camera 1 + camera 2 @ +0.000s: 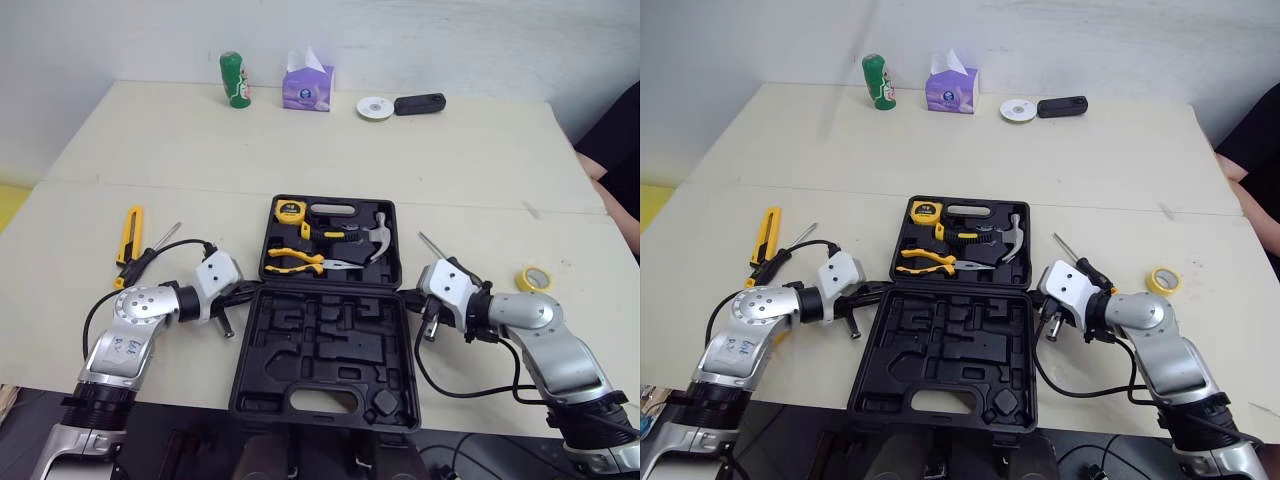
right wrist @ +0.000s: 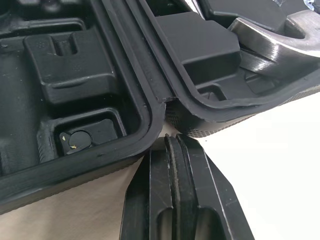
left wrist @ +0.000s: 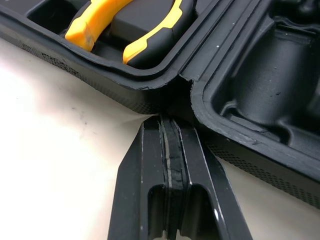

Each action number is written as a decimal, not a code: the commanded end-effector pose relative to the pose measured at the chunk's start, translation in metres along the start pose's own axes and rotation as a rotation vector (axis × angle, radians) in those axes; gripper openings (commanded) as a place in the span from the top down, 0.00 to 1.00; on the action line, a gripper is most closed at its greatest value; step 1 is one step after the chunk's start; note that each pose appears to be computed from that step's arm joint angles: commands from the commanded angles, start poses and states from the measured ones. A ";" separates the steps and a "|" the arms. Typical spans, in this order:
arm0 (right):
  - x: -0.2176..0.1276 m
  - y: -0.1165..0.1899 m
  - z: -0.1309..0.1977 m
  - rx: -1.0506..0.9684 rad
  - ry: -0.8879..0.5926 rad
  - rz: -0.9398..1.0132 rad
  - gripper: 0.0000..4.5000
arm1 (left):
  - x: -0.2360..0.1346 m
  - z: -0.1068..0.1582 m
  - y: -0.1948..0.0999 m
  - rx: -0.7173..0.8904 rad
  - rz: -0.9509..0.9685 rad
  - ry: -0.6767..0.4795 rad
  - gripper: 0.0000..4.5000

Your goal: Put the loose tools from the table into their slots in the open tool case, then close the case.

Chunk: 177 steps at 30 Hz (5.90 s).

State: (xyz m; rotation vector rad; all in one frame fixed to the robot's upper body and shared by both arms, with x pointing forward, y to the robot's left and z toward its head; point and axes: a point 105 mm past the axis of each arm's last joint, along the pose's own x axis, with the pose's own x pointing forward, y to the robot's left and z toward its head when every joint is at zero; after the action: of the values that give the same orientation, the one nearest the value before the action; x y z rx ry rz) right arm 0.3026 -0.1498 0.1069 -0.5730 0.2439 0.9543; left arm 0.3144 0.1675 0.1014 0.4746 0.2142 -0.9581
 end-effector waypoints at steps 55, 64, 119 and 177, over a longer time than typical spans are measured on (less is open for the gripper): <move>-0.301 -0.090 -0.121 0.087 0.190 -0.949 0.00 | -0.348 -0.103 0.094 -0.332 1.101 0.187 0.02; -0.210 -0.102 -0.049 0.011 -0.141 -0.721 0.00 | -0.303 -0.099 0.094 -0.333 0.863 0.180 0.02; -0.059 0.003 0.099 -0.092 -0.600 0.042 0.00 | -0.140 -0.055 0.094 -0.538 0.506 0.273 0.02; -0.086 0.001 0.034 -0.082 -0.409 -0.007 0.00 | -0.022 0.110 -0.024 0.423 -0.266 -0.105 0.76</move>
State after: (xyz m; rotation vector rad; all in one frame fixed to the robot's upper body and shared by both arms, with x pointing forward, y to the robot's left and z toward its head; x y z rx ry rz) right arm 0.2562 -0.1902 0.1588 -0.4014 -0.1145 1.0544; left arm 0.2864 0.1350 0.1931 0.7249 0.0058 -1.2374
